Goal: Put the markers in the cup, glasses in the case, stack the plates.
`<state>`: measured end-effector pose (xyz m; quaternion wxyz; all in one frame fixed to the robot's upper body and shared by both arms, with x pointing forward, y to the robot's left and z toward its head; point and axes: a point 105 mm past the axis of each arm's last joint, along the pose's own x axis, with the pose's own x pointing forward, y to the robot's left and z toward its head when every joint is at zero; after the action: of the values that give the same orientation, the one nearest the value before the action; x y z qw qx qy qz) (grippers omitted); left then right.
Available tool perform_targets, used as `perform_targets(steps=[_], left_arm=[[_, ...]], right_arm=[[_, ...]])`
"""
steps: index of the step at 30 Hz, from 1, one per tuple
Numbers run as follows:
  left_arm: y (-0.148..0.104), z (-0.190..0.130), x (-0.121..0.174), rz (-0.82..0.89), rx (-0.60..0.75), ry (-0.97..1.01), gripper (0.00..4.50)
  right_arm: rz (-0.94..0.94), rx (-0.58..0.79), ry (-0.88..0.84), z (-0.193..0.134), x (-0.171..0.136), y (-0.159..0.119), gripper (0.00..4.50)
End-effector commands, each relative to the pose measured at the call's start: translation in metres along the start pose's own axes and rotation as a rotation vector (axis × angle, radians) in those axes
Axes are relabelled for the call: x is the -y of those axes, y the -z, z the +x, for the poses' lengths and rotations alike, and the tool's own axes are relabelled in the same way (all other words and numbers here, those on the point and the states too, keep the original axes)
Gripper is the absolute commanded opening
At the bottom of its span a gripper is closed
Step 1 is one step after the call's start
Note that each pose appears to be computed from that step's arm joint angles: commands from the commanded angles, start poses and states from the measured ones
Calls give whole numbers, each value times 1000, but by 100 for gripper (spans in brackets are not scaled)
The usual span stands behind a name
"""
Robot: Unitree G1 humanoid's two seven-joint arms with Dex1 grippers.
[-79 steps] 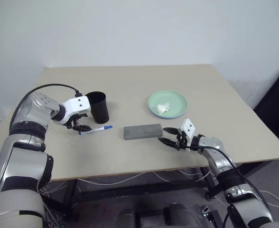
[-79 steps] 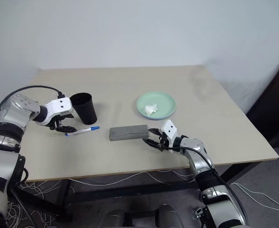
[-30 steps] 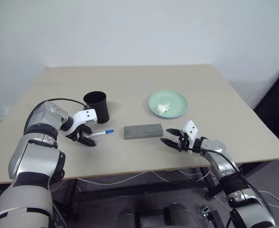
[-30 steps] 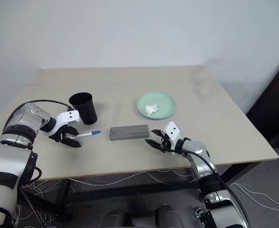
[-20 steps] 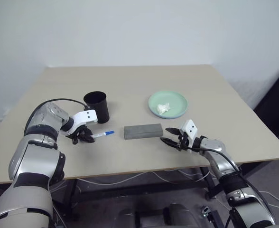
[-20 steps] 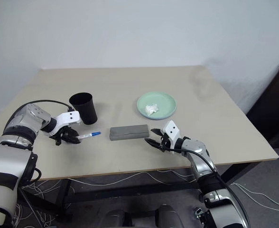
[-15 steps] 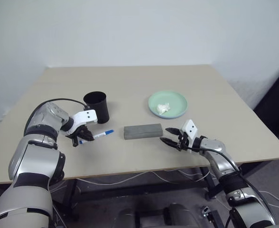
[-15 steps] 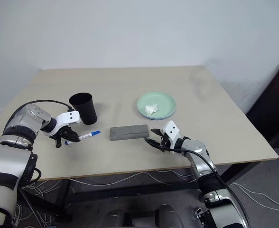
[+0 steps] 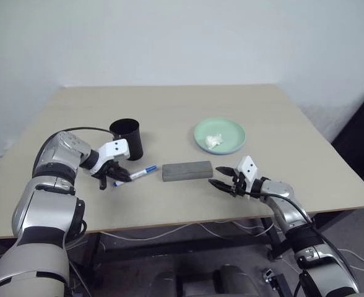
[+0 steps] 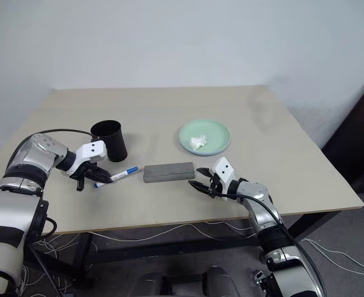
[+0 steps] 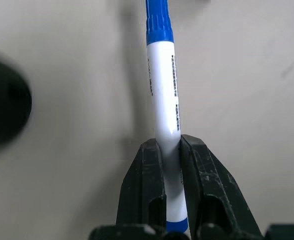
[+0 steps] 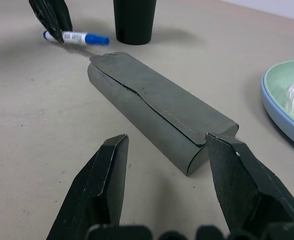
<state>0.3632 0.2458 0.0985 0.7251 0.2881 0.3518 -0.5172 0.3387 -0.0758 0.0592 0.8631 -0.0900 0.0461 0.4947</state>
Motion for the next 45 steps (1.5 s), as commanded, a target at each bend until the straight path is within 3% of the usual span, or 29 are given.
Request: perform_targets(steps=[1, 9, 12, 17, 22, 31, 45], left_arm=[[-36, -12, -4, 91, 171, -20, 7], [-93, -42, -14, 90, 600, -193, 7], [-97, -46, -13, 69, 657, -217, 7], [-108, -80, -47, -2, 884, -673, 7], [-113, -98, -55, -11, 1003, -916, 7], [-99, -101, -62, -33, 1004, -1159, 7], [-74, -65, -75, -202, 932, -1147, 7]], right_arm=[[-33, 43, 6, 0, 4, -14, 266], [-34, 41, 2, 0, 3, -13, 266], [-33, 41, 1, -1, 3, -13, 266], [-32, 34, -8, -2, 2, -12, 266], [-37, 30, -17, 0, 2, -13, 266], [-37, 33, -21, 2, 1, -13, 266], [-31, 36, -12, 1, 1, -12, 266]])
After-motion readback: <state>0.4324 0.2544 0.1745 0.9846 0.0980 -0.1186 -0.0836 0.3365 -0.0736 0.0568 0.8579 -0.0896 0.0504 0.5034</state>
